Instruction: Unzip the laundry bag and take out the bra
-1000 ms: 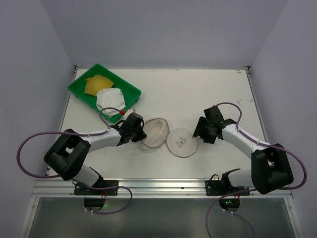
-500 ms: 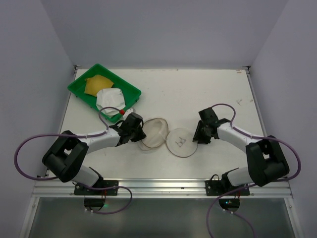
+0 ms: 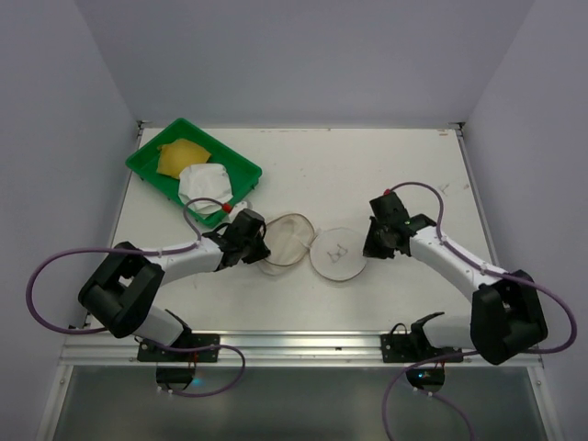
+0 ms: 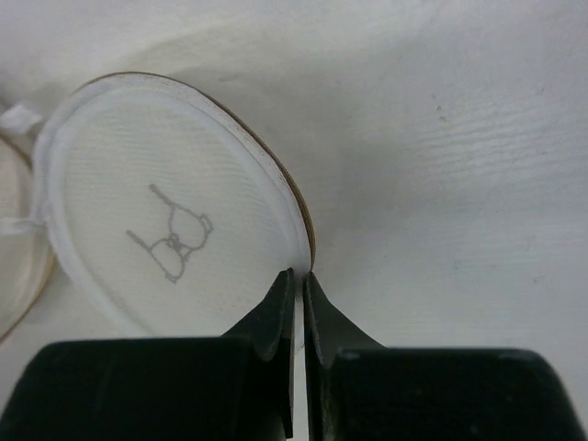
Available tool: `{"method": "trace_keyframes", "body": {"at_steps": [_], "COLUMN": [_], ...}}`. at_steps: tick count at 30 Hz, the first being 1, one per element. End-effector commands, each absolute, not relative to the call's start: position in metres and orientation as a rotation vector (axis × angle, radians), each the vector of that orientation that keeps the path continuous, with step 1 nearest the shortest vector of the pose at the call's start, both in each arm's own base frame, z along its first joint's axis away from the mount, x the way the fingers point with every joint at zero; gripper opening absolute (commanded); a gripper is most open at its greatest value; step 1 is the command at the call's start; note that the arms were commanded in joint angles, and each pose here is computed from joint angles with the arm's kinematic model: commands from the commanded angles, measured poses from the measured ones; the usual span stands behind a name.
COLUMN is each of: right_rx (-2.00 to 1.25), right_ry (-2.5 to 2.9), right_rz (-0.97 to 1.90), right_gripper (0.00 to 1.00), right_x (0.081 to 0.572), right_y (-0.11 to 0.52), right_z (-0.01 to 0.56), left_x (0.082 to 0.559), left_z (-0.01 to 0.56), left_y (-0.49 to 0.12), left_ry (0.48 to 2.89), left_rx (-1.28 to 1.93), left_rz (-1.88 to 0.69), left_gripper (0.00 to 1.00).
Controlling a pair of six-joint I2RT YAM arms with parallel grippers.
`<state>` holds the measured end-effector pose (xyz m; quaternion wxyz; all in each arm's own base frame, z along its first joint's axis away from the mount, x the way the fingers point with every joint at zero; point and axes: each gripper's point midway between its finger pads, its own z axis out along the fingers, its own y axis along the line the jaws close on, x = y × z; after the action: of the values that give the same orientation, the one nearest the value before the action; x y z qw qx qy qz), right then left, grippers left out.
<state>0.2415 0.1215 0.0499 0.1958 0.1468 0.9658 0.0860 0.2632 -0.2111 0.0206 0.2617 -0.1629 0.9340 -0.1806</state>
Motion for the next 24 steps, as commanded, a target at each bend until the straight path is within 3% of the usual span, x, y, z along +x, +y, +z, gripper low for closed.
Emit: {"method": "trace_keyframes", "body": {"at_steps": [1,10,24], "right_rx": [0.309,0.058,-0.264], "right_ry": [2.559,2.535,2.447], "right_rz": [0.219,0.322,1.032], "right_gripper": [0.0,0.0,0.0], "right_x": [0.261,0.259,0.259], "right_y": [0.124,0.184,0.326], "right_z": [0.113,0.167,0.177], "left_x": [0.269,0.264,0.248], "left_z": [0.028,0.03,0.039], "left_y": [-0.22,-0.263,-0.278], "left_ry": [2.511,2.537,2.464], "left_rx": [-0.389,-0.3,-0.297], "left_rz": [-0.51,-0.566,-0.778], "left_gripper": [0.14,0.13,0.15]}}
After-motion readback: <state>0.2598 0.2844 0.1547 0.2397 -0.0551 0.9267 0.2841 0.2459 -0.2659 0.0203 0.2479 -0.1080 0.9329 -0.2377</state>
